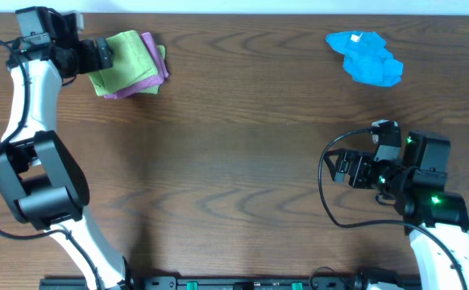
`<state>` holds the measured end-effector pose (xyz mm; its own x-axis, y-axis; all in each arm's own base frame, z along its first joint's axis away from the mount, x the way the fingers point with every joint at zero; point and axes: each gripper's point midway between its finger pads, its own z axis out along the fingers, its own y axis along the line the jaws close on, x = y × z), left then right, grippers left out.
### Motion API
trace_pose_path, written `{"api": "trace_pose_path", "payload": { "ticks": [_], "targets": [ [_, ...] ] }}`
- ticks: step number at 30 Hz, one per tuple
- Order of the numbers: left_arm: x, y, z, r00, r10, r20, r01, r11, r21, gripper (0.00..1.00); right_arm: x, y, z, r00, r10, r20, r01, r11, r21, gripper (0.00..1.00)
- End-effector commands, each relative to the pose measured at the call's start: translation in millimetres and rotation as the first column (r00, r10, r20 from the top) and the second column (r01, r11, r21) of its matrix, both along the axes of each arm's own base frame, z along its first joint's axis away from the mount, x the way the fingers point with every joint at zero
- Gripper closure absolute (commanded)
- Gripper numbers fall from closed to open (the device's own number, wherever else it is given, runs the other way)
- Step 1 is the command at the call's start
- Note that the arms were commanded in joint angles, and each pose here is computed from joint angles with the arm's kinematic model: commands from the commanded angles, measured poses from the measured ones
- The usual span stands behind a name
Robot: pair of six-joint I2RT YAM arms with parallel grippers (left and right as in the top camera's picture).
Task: Fold the cloth
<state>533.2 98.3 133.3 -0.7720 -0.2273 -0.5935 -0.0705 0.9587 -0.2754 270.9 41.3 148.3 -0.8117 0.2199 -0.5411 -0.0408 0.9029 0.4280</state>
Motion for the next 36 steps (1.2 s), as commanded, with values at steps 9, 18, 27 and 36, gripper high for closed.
{"api": "trace_pose_path", "payload": {
  "ticks": [9, 18, 27, 36],
  "targets": [
    [-14.3, 11.0, 147.7, 0.956, 0.012, 0.292, -0.024, 0.999, 0.038, 0.05, 8.1, -0.8, 6.9, 0.999, -0.009, 0.041, 0.008, 1.0, 0.014, 0.01],
    [-97.9, -7.4, 180.5, 0.982, -0.004, 0.186, 0.008, 1.0, -0.02, 0.21, 8.0, -21.0, 7.5, 0.995, -0.095, 0.035, 0.098, 0.992, -0.075, 0.01],
    [-179.5, -29.1, 201.4, 0.973, -0.016, 0.231, 0.02, 1.0, -0.015, 0.2, -12.2, -75.6, 71.4, 0.953, -0.261, 0.152, 0.298, 0.893, -0.337, 0.01],
    [-255.7, -65.2, 186.1, 0.95, -0.008, 0.311, 0.007, 1.0, 0.005, 0.12, -54.6, -94.4, 134.7, 0.865, -0.321, 0.386, 0.463, 0.807, -0.367, 0.01]
  ]
}}
